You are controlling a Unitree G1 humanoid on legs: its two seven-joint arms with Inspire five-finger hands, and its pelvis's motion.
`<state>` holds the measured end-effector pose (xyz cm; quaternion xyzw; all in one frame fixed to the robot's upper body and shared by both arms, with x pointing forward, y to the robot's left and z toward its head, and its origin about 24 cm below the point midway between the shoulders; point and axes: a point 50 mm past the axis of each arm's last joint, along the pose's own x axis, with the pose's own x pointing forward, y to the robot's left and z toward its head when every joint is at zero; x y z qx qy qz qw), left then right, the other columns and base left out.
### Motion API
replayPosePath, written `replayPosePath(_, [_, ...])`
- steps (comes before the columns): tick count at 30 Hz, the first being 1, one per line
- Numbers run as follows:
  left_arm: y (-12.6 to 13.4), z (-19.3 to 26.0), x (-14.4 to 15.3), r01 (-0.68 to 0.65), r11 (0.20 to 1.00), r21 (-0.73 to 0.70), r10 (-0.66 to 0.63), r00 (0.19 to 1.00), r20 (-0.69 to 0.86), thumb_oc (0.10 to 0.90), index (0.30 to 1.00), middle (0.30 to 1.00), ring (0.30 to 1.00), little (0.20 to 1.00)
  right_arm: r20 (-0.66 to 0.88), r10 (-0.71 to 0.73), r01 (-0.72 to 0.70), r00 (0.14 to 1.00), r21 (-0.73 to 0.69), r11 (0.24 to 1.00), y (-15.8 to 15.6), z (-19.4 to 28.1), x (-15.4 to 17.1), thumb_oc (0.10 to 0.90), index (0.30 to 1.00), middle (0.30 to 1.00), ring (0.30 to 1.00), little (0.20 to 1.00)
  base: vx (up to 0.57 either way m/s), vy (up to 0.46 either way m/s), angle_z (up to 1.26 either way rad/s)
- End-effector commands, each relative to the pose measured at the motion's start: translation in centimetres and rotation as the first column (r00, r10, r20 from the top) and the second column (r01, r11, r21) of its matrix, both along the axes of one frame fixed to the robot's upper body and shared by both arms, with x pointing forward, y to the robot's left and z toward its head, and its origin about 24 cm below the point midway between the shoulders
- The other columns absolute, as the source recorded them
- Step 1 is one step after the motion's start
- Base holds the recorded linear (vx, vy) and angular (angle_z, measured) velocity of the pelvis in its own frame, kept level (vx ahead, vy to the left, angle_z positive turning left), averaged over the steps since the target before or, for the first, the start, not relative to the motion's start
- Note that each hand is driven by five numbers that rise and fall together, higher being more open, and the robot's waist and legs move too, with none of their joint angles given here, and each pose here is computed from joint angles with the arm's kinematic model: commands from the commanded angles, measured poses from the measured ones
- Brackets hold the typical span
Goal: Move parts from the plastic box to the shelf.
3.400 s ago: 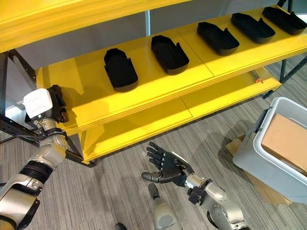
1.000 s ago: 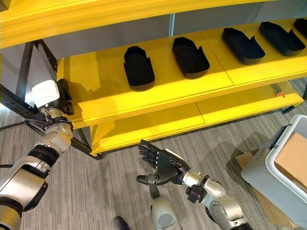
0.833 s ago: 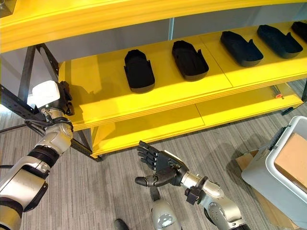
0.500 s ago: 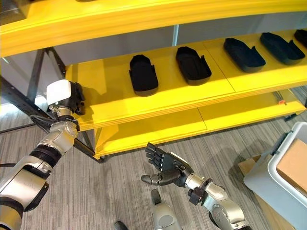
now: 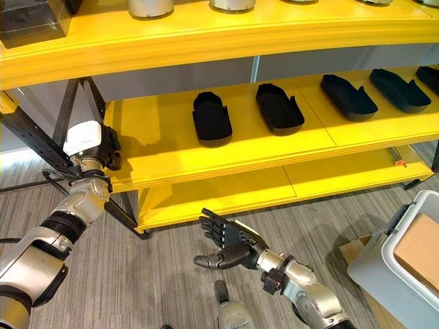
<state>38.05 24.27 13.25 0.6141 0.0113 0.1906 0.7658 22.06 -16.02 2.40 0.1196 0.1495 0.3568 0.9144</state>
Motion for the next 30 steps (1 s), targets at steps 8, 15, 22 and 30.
replayPosePath(8, [-0.1,6.2,0.8,0.015,0.993,0.116,-0.041,0.973,0.226,0.4,0.3,0.3,0.3,0.3,0.135,0.038,-0.047,0.99,0.061,0.997,0.7,2.3,0.8,0.9,1.0,1.0,1.0,1.0,0.02,-0.034,0.0])
replayPosePath(15, [-0.7,6.2,1.1,0.004,0.993,0.119,-0.029,0.977,0.209,0.4,0.3,0.3,0.3,0.3,0.135,0.067,-0.075,0.989,0.054,0.996,0.9,2.3,0.9,0.9,1.0,1.0,1.0,1.0,-0.01,-0.052,-0.01])
replayPosePath(22, [-1.4,5.6,1.4,0.004,0.994,0.109,-0.026,0.978,0.208,0.4,0.3,0.3,0.3,0.3,0.131,0.085,-0.09,0.988,0.034,0.995,0.8,2.2,0.6,0.9,1.0,1.0,1.0,1.0,-0.01,-0.086,-0.04])
replayPosePath(30, [-0.1,7.4,1.2,-0.037,0.992,0.122,0.002,0.961,0.277,0.4,0.3,0.3,0.3,0.3,0.121,0.124,-0.126,0.985,0.009,0.992,0.2,1.7,0.2,0.9,1.0,1.0,1.0,1.0,0.0,-0.138,-0.02])
